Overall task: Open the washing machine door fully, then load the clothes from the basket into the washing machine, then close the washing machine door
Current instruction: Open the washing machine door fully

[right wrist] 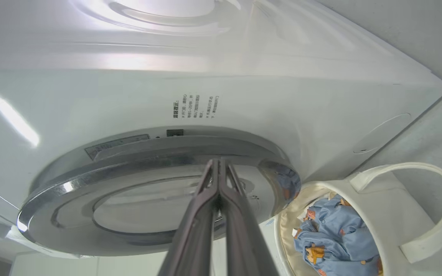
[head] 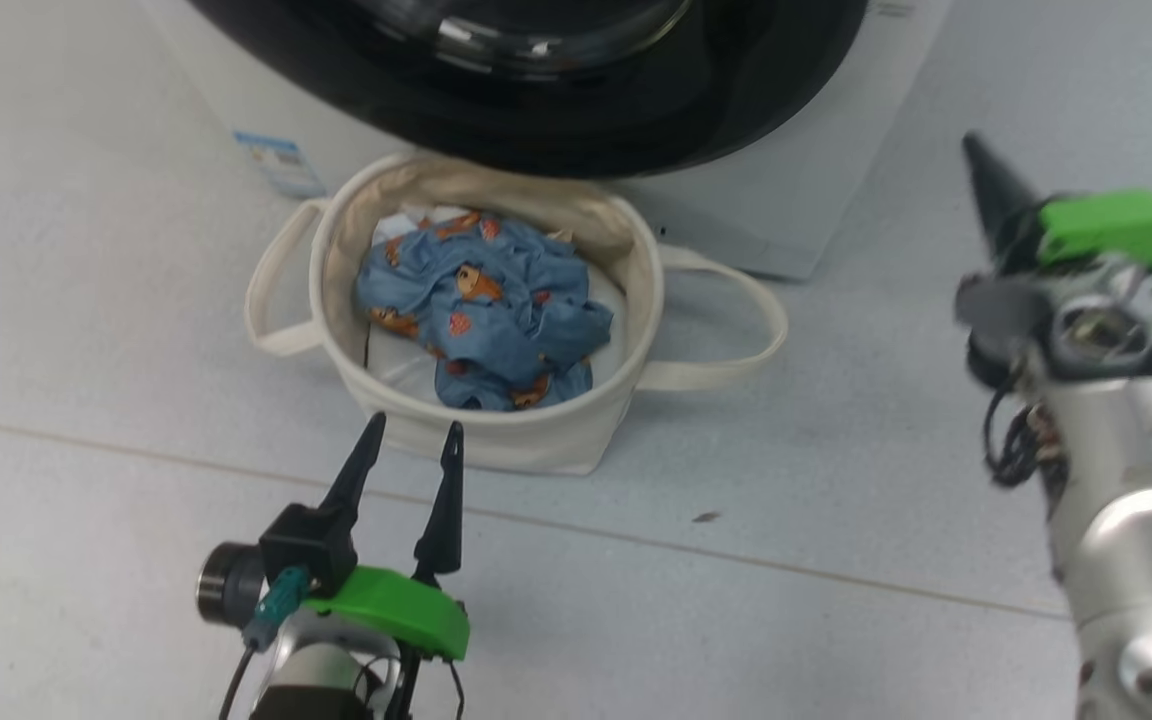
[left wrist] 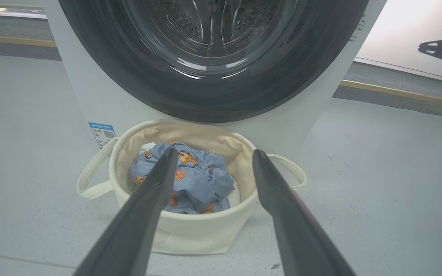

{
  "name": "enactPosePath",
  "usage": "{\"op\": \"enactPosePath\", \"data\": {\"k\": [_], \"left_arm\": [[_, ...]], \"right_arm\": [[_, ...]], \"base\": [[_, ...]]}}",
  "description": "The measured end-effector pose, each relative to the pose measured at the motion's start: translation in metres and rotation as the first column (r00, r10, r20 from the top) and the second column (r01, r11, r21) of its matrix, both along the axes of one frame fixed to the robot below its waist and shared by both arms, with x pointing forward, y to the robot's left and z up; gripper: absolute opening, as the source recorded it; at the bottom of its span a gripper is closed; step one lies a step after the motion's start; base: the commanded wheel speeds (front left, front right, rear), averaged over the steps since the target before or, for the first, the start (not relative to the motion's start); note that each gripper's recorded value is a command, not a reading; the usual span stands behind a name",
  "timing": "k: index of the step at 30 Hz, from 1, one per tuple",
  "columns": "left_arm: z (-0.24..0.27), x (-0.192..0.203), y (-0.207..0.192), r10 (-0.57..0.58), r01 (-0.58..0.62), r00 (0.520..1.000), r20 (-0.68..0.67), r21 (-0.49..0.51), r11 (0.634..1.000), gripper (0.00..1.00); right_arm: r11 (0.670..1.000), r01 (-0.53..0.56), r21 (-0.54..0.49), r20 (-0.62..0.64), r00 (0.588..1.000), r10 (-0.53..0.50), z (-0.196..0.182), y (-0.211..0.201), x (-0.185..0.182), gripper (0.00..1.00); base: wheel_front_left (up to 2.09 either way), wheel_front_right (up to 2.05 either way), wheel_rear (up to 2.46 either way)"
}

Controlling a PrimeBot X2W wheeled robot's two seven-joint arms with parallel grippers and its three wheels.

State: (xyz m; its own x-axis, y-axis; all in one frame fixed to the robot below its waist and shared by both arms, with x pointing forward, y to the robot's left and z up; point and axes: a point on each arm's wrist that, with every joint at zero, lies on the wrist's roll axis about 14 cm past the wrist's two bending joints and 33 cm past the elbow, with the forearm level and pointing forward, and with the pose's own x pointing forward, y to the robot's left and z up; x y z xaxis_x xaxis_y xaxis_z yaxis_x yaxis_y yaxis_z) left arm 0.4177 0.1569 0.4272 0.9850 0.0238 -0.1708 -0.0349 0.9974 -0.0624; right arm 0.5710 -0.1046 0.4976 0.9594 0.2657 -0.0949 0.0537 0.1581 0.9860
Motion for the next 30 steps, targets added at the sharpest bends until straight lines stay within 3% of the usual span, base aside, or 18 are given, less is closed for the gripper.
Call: {"op": "enactPosePath", "data": {"k": [17,30], "left_arm": [[-0.034,0.029,-0.005,0.005,-0.008,0.997,-0.071,-0.036,0.999,1.00],[-0.050,0.029,0.001,0.029,-0.033,0.993,-0.117,-0.030,0.999,1.00]], "right_arm": [[0.965,-0.192,0.177,0.035,0.981,0.189,-0.002,0.023,0.096,0.00],[0.900,-0.332,0.284,0.025,0.940,0.339,-0.019,0.053,0.110,0.00]], "base": [[0.00,0.00,0.00],[0.00,0.00,0.00]]}}
